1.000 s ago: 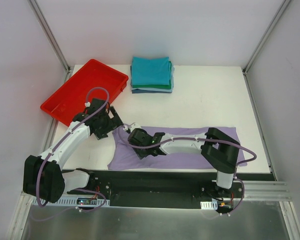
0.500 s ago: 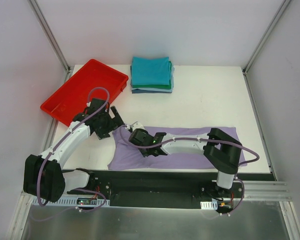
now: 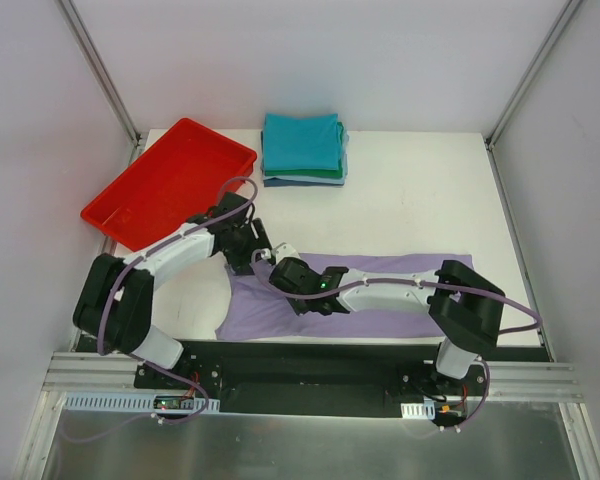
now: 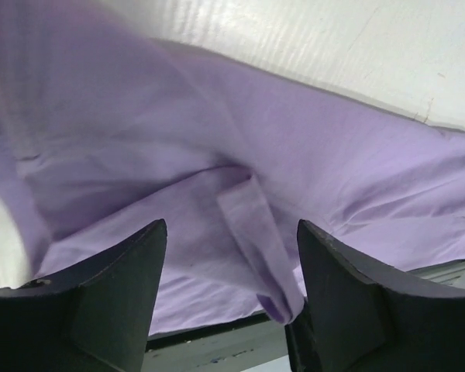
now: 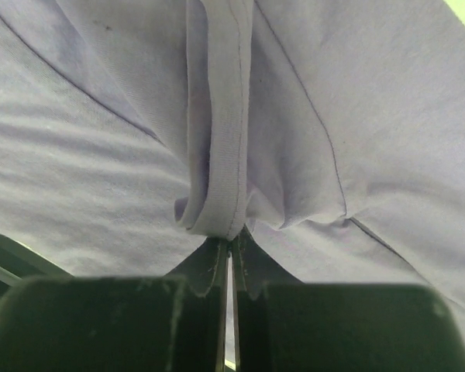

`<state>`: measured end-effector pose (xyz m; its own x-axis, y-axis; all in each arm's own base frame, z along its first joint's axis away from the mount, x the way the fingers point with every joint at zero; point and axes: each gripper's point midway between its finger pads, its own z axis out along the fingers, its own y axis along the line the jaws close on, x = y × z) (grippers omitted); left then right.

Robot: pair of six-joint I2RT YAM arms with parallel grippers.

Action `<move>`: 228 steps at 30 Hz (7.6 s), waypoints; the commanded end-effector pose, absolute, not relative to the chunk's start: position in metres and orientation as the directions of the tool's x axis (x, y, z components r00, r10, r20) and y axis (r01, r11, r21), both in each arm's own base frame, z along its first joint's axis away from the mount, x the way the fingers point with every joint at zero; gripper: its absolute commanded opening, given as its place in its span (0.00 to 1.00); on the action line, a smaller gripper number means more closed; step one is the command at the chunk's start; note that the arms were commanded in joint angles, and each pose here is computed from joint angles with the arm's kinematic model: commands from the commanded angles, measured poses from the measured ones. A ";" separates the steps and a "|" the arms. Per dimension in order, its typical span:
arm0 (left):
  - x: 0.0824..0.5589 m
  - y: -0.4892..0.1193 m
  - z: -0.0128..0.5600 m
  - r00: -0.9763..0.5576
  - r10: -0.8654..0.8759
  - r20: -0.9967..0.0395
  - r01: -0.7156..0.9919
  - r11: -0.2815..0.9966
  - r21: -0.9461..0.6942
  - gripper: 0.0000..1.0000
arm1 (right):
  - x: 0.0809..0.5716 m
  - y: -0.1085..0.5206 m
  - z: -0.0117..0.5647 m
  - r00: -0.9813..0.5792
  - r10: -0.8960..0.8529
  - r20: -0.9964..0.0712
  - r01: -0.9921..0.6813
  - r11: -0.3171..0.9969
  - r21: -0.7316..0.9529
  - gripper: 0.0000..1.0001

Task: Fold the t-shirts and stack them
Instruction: Fold the other side of the tshirt into a rectangle, then rotate the tshirt 100 degrees

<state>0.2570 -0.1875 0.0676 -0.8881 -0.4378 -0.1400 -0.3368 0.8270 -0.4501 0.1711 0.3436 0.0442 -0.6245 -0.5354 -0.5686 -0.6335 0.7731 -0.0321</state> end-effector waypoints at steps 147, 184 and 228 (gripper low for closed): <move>0.404 -0.468 0.188 -0.855 0.065 -0.515 0.475 0.499 -0.725 0.99 | 0.171 0.171 0.114 -0.859 0.105 -0.501 -0.135 0.898 0.419 0.96; 0.317 -0.133 0.138 -0.670 -0.344 -0.658 -0.154 0.931 -0.330 0.99 | 0.366 0.145 0.005 -0.983 0.128 -0.132 0.145 0.981 -0.128 0.96; 0.328 -0.218 0.133 -0.854 -0.185 -0.486 0.115 0.844 -0.524 0.99 | 0.491 -0.069 0.163 -0.772 0.424 -0.474 0.446 0.892 0.072 0.96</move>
<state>0.3269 -0.1985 0.1190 -0.8472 -0.2213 -0.4829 0.0336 0.8850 -0.4644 0.5410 -0.0634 0.0548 -0.7273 0.6244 -0.2848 0.5568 0.7795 0.2871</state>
